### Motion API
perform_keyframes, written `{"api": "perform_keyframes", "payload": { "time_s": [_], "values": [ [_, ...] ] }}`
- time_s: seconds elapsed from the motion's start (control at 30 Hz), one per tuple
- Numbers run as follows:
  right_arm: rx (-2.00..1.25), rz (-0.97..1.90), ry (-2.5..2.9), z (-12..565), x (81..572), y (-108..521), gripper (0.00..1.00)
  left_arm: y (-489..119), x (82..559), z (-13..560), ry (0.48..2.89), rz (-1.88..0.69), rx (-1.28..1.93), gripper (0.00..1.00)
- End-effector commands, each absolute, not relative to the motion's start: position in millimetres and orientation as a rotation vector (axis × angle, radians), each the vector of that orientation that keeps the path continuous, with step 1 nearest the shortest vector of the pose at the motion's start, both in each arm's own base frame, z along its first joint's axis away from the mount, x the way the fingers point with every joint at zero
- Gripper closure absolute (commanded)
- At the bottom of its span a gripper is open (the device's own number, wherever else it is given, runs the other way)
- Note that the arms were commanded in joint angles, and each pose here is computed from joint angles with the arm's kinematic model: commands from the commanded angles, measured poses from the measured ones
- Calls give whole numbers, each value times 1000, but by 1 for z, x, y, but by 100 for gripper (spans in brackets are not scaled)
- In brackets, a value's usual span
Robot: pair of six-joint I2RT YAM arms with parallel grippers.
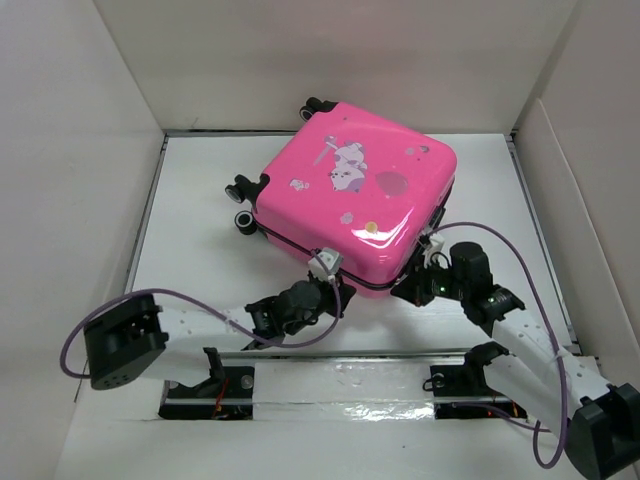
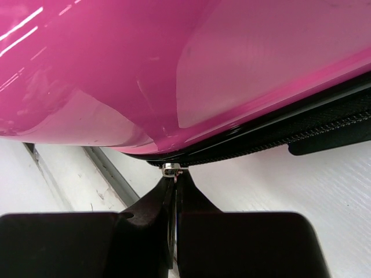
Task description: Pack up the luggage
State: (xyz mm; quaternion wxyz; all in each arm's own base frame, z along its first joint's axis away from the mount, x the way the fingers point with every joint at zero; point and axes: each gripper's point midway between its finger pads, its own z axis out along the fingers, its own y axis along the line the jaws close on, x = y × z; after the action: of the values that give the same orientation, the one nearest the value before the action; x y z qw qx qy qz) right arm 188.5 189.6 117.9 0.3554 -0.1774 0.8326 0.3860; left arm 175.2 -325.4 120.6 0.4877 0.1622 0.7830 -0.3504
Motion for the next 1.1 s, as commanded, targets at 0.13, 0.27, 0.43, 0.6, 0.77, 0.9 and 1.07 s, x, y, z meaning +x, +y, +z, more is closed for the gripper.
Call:
{"api": "perform_keyframes", "payload": {
  "time_s": [0.13,0.27,0.43,0.6,0.77,0.9,1.07],
  "values": [
    [-489,930,1886,184,208,205,100,-376,212,163,1757,-909,346,100],
    [-517,931,1917,180,191,214,100,-386,229,166,1749,-939,330,100],
    [-528,982,1924,182,169,235,100,-415,234,173,1735,-977,373,100],
    [-538,1067,1897,189,159,270,100,-443,235,175,1734,-1033,423,100],
    [-420,989,1874,196,185,278,100,-435,245,175,1757,-1027,420,81],
    [-314,905,1838,198,199,255,100,-373,258,176,1789,-1008,319,29],
    [-291,866,1865,184,218,231,100,-288,257,149,1916,-872,190,21]
  ]
}}
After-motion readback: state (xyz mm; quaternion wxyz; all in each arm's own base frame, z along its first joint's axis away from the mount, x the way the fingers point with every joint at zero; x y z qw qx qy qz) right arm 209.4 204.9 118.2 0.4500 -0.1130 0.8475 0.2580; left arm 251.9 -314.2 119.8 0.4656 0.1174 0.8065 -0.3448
